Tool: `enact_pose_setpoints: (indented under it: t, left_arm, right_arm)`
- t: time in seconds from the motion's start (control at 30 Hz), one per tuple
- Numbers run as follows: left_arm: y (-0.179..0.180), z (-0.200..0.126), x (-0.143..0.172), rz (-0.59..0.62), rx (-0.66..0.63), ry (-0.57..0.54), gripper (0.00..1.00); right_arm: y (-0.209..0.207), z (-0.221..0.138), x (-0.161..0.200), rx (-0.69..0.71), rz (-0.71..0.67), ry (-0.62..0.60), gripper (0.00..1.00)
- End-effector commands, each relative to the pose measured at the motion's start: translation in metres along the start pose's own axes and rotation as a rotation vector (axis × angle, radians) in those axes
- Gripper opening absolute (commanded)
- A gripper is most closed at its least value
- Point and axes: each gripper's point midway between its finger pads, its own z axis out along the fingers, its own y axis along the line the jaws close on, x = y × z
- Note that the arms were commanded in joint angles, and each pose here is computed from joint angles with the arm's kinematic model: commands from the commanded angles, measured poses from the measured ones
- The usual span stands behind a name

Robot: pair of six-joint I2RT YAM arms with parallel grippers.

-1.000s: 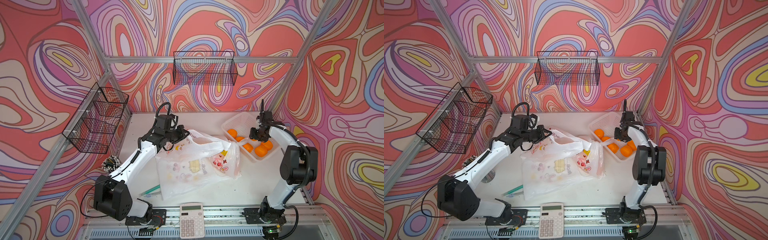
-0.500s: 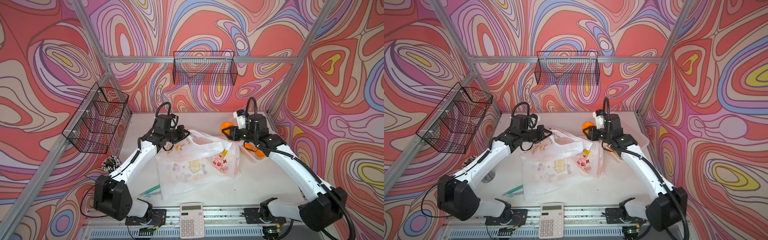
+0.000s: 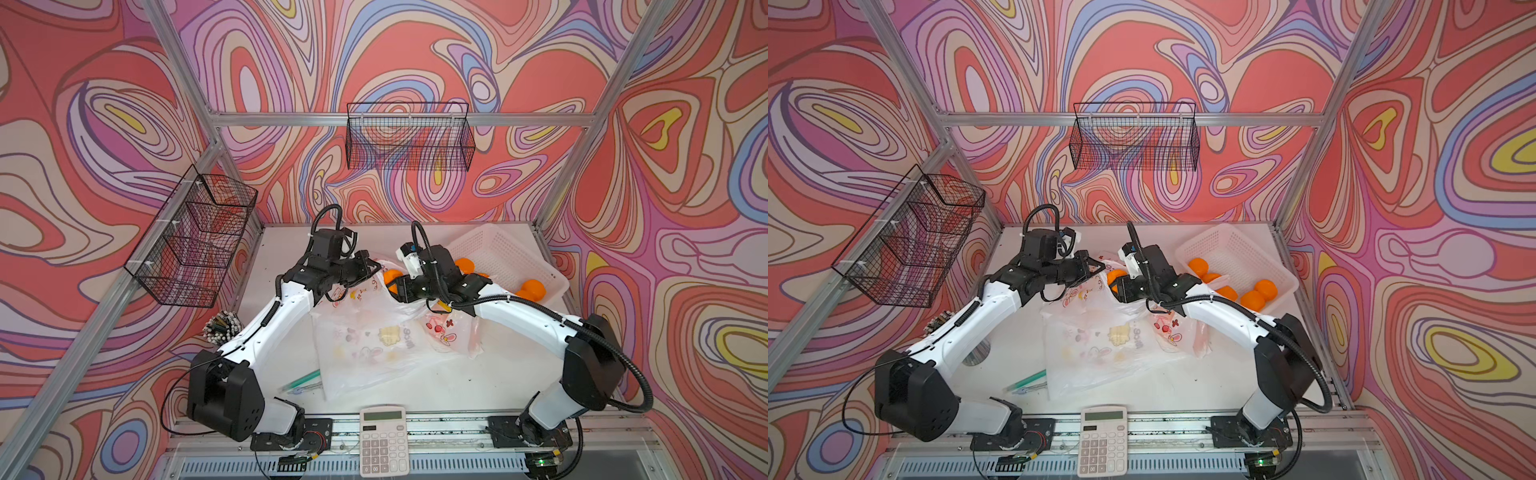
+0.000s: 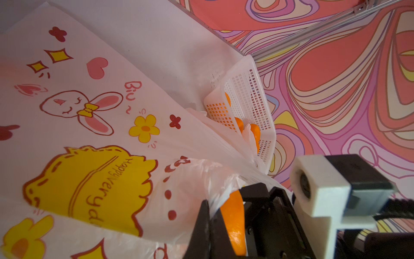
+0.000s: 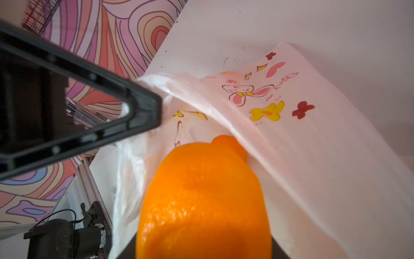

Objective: Place the oranges into plastic bags & tie knots
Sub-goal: Place the orange in the plastic bag, then pick up the orange from the basket.

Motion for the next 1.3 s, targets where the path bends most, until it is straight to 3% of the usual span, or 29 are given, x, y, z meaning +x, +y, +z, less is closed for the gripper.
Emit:
enact_pose_setpoints:
  t: [0.0, 0.13, 0.23, 0.5, 0.77, 0.87, 1.0, 1.27]
  left_arm:
    - [-0.002, -0.007, -0.003, 0.009, -0.001, -0.027, 0.00]
    - [-0.001, -0.006, -0.003, 0.010, -0.001, -0.025, 0.00]
    - [0.000, -0.005, -0.002, 0.009, -0.004, -0.021, 0.00]
    - [0.002, -0.002, 0.001, 0.017, 0.005, -0.009, 0.00]
    - [0.009, 0.001, 0.008, 0.024, -0.002, 0.009, 0.00]
    - [0.013, 0.000, 0.007, 0.019, -0.018, 0.002, 0.00]
    - [0.012, -0.002, 0.004, 0.022, -0.024, -0.017, 0.00]
    - [0.010, -0.004, 0.000, 0.025, -0.025, -0.029, 0.00]
  right_arm:
    - [0.000, 0.013, -0.020, 0.014, -0.003, -0.055, 0.57]
    - [-0.004, 0.013, -0.023, 0.040, -0.012, -0.063, 0.73]
    - [-0.001, 0.006, -0.029, 0.044, -0.015, -0.077, 0.78]
    - [0.005, -0.019, -0.040, 0.064, -0.025, -0.107, 0.75]
    - [0.019, -0.067, -0.070, 0.098, -0.056, -0.217, 0.74]
    - [0.012, -0.090, -0.078, 0.172, -0.080, -0.249, 0.76]
    - [-0.022, -0.126, -0.078, 0.310, -0.071, -0.272, 0.84]
    - [-0.164, -0.197, -0.037, 0.604, 0.116, -0.173, 0.90]
